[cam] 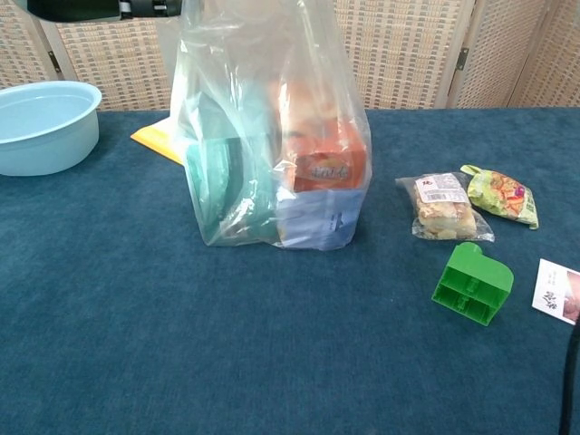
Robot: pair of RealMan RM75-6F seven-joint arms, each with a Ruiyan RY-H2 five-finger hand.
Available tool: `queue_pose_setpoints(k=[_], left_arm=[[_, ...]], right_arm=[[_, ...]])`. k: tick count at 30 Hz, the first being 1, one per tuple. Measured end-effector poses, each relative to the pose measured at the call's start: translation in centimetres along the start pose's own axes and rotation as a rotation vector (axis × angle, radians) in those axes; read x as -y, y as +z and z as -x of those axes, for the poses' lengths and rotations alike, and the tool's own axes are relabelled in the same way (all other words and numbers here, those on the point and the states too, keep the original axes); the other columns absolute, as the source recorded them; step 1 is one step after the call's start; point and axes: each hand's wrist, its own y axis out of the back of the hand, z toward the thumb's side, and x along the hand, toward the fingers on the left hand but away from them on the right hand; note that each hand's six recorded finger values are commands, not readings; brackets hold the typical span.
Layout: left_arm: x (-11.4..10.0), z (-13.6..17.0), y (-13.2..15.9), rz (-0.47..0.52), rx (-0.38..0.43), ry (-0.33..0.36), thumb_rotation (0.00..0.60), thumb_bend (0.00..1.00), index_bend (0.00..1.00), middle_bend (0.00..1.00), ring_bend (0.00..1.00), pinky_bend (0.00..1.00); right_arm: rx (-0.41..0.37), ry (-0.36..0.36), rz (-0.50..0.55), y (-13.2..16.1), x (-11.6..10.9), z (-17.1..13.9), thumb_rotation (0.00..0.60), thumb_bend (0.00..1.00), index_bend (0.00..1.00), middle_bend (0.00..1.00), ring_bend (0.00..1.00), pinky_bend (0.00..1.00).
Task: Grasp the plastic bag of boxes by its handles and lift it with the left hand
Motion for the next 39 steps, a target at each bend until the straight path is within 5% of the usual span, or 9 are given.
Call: queue_pose_setpoints(k=[13,19,25,39], left_arm=[[0.5,0.0,0.0,0.033,-0.013,-0.027,0.311,0.21,0.30,0.28,0.32,0.35],[1.0,0.0,-0.1,0.054,-0.022,-0.061,0.232,0.21,0.30,0.28,0.31,0.34],[1.0,0.0,-0.1,0.058,-0.031,-0.079,0.155,0.21,0.29,0.28,0.30,0.26],[1.7,-0.7,0.0,0.095,-0.025,-0.119,0.100,0.20,0.29,0.28,0.30,0.26]], right_arm=[[-0.030,-0.121,0.062,3.3,-0.5,1.2,0.600,0.00,0.17,0.18,0.11,0.17],[-0.008,-0.148,0.081,3.8,-1.0,1.5,0.600,0.00,0.17,0.17,0.08,0.14],[0.007,-0.165,0.099,4.2,-1.5,1.5,0.600,0.00,0.14,0.16,0.07,0.13],[0.020,-0.154,0.112,4.6,-1.6,1.7,0.600,0.00,0.11,0.15,0.04,0.10]])
